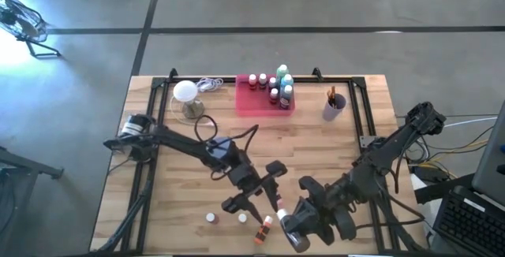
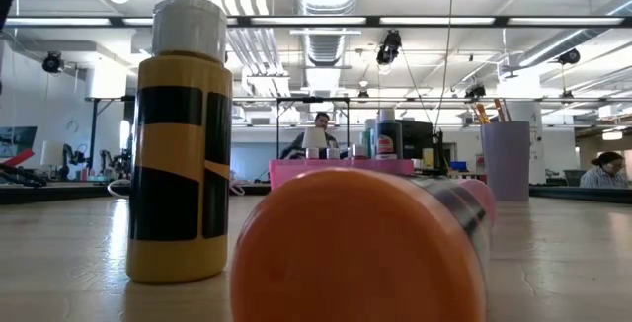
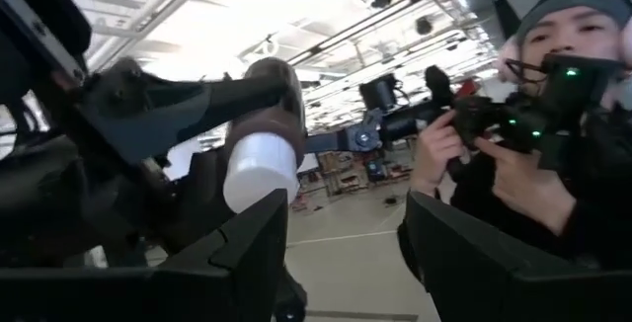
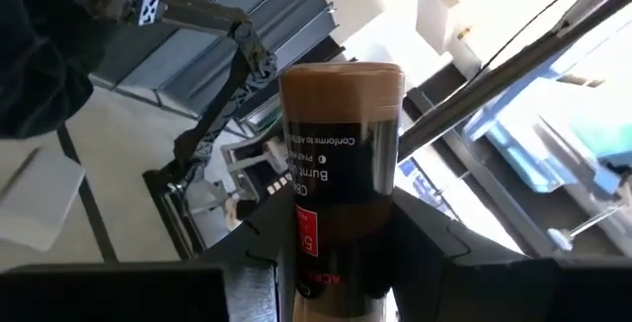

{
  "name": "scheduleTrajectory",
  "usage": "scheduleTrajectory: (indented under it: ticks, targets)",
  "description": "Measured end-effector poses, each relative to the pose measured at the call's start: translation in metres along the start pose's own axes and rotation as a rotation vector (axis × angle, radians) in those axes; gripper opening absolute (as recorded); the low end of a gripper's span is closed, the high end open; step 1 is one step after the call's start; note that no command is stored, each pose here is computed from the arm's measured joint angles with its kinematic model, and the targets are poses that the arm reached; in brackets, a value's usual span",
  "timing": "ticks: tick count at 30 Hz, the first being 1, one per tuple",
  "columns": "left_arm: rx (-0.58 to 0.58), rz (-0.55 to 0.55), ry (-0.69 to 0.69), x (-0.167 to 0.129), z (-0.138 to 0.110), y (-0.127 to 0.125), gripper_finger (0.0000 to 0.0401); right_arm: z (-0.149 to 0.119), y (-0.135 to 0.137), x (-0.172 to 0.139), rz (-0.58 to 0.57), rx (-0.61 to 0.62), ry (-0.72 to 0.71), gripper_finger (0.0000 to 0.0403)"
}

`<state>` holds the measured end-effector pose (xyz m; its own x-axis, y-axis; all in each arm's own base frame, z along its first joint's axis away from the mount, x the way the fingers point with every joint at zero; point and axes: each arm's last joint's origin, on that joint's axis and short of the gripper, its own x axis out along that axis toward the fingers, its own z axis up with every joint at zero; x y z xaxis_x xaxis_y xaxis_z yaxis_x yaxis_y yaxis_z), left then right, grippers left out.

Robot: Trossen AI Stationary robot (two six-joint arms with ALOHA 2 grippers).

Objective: Pick & Place Paint Supplies
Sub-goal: Put the dark brown black paint bottle into the pink bin

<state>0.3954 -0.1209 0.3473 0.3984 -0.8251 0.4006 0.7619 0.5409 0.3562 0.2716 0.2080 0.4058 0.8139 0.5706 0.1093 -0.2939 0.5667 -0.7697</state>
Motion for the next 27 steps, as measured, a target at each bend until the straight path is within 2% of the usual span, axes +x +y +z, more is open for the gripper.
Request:
scheduleTrajectory:
  ticks: [4,7,13,16,21,27]
  targets:
    - [0.025,-0.001,0.011,-0.007,0.003,0.009,0.0213,0.004,0.001,0.000,-0.038,0.068,0.021,0.0107]
    - [0.036,0.034,0.099,-0.017,0.000,0.018,0.0213,0.009,-0.003,-0.001,-0.121,0.166,0.068,0.0107]
    - [0.080,0.192,0.229,-0.029,-0.007,0.031,0.0213,0.013,-0.017,-0.005,-0.392,0.432,0.234,0.0107]
    - [0.134,0.298,0.335,-0.032,-0.012,0.033,0.0213,0.010,-0.018,-0.007,-0.470,0.576,0.328,0.0107]
    - [0.344,0.503,0.552,-0.026,-0.014,0.026,0.0213,0.008,-0.018,-0.011,-0.491,0.710,0.433,0.0107]
    - [0.538,0.658,0.755,-0.008,-0.017,0.005,0.0213,0.003,-0.013,-0.011,-0.465,0.687,0.481,0.0107]
